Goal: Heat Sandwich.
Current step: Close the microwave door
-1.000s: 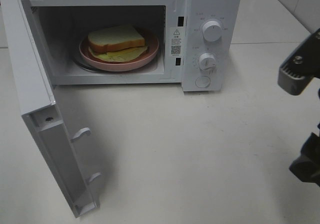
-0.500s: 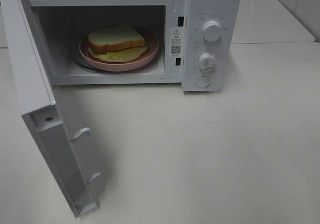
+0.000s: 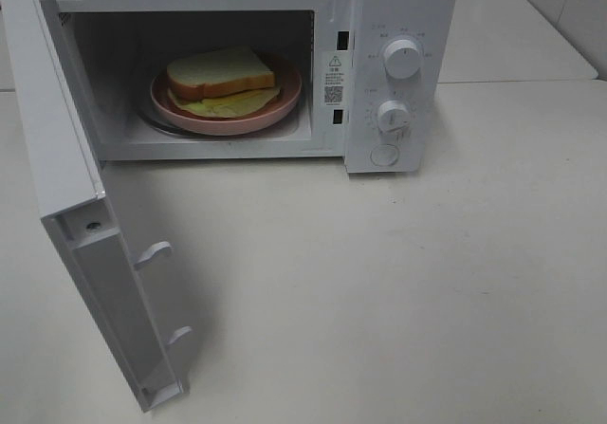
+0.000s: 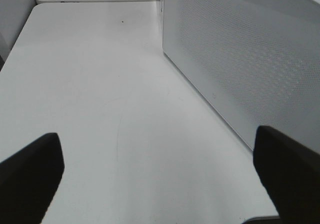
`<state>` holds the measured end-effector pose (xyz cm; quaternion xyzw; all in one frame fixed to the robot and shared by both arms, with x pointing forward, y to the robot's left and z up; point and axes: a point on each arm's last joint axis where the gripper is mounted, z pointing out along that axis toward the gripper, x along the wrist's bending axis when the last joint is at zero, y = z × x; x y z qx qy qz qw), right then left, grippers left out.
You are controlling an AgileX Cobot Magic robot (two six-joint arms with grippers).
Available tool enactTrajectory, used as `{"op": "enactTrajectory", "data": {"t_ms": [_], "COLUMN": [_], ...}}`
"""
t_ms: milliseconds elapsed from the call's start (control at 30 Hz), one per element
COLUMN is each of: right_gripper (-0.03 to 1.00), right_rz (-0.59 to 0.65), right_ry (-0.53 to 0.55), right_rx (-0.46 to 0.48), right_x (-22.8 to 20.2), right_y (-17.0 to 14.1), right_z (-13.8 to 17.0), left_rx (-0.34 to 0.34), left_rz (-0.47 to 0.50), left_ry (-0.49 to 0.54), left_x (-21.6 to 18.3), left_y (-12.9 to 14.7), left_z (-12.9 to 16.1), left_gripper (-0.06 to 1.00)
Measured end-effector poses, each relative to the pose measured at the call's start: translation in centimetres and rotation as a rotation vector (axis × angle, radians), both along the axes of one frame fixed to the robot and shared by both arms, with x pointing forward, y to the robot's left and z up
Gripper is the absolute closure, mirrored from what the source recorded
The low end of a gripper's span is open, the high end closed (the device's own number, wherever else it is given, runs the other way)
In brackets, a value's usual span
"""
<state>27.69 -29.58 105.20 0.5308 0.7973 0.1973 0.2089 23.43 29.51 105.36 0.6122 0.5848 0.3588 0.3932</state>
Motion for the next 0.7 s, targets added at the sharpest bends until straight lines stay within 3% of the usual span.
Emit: {"op": "enactTrajectory", "data": {"t_ms": [300, 700], "right_gripper": [0.2, 0.2], "right_rz": [-0.168, -0.26], "right_ry": [-0.152, -0.334], "right_rx": [0.128, 0.205], "right_x": [-2.0, -3.6], "right_y": [-0.7, -0.8], "right_z": [0.1, -0.4], "left_rx": [0.0, 0.0], "left_rz": [0.0, 0.0], "left_ry": [0.0, 0.0], "left_x": [0.0, 0.0], "left_y": [0.0, 0.0], "left_z": [0.0, 0.0], "left_gripper": [-0.03, -0.03]}}
